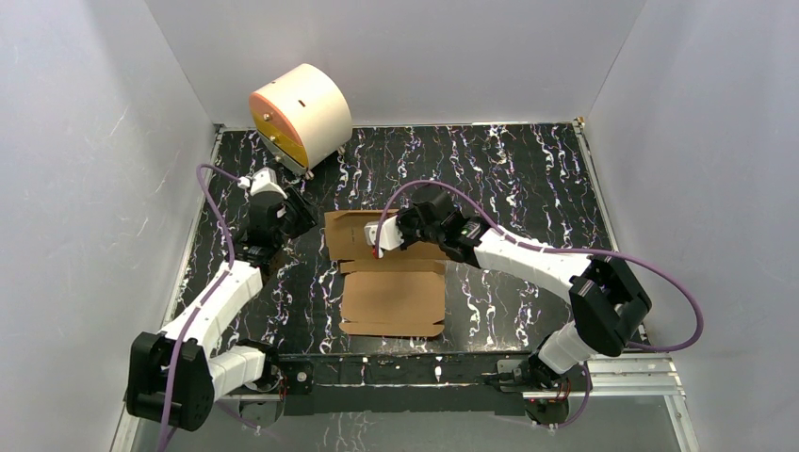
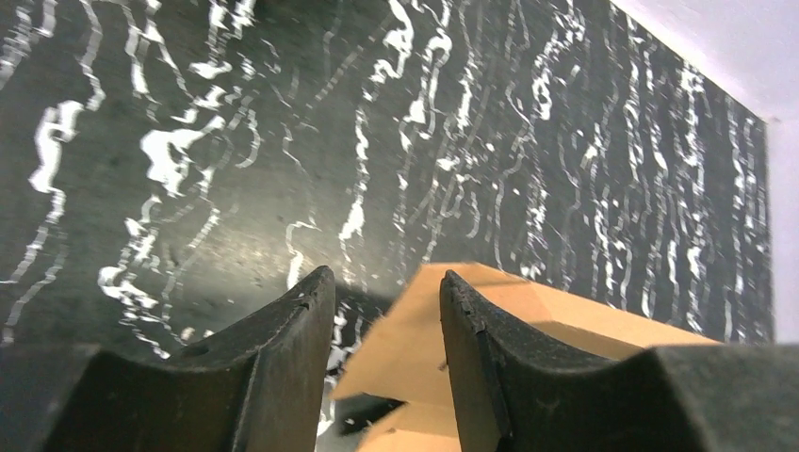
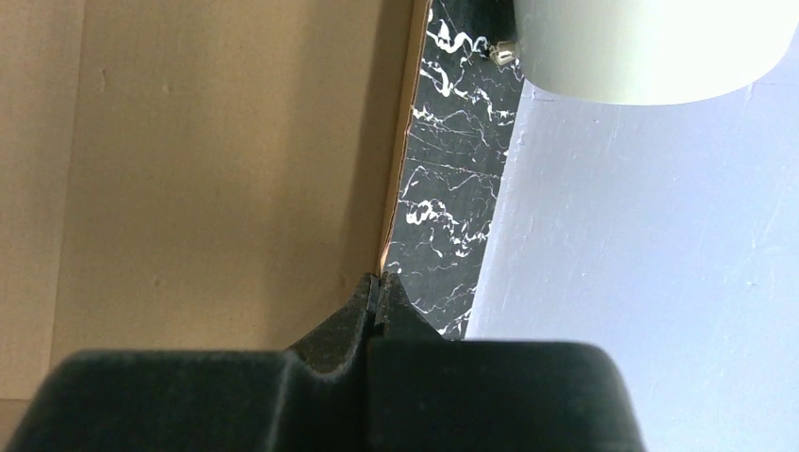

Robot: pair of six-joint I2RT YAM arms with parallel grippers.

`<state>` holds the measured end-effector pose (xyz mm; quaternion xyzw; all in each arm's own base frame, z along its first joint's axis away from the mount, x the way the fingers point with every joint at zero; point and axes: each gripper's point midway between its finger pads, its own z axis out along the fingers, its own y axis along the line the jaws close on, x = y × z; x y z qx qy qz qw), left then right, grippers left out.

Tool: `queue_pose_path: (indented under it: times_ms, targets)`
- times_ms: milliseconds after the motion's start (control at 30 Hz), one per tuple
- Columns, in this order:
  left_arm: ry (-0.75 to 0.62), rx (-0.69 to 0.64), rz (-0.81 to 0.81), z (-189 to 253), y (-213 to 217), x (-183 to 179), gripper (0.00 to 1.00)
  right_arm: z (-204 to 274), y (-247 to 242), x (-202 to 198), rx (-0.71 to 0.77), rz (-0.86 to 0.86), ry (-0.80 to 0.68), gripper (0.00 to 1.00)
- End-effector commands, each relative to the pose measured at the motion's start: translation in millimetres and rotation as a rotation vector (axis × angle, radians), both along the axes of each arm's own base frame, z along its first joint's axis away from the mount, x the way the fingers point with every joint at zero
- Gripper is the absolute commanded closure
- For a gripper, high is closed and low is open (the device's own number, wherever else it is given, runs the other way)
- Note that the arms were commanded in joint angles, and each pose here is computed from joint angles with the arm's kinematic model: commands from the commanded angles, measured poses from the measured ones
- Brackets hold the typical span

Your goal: Fold the paper box

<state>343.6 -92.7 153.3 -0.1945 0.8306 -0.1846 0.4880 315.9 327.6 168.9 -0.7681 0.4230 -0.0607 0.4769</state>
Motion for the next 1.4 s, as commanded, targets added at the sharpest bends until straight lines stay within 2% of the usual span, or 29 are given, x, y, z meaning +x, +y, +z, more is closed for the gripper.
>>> queue_pose_path:
  times_ms: [0, 467, 600, 867, 1033, 1367]
  targets:
    - [-0.095, 0.109, 0.052, 20.1, 27.3, 16.0, 0.56, 20.3, 1.1, 6.3, -0.011, 0.022, -0.106, 1.0]
    - [-0.158, -0.005, -0.252, 0.7, -2.6, 27.1, 0.56, 20.5, -2.7, 2.9, -0.048, 0.056, -0.139, 1.0]
    - [-0.137, -0.021, -0.334, -8.0, -14.3, 27.7, 0.56, 17.8, -5.3, 1.9, -0.066, 0.055, -0.127, 1.0]
    - [-0.064, -0.065, -0.433, -31.3, -29.5, 28.9, 0.6, 16.9, -5.7, -1.2, -0.066, 0.062, -0.114, 1.0]
    - [-0.075, -0.092, -0.5, -30.1, -39.9, 23.6, 0.62, 13.9, -5.3, -1.1, -0.066, 0.062, -0.107, 1.0]
    - [-0.116, -0.094, -0.506, -18.7, -40.1, 14.7, 0.61, 18.5, -9.4, 3.4, -0.071, 0.036, -0.132, 1.0]
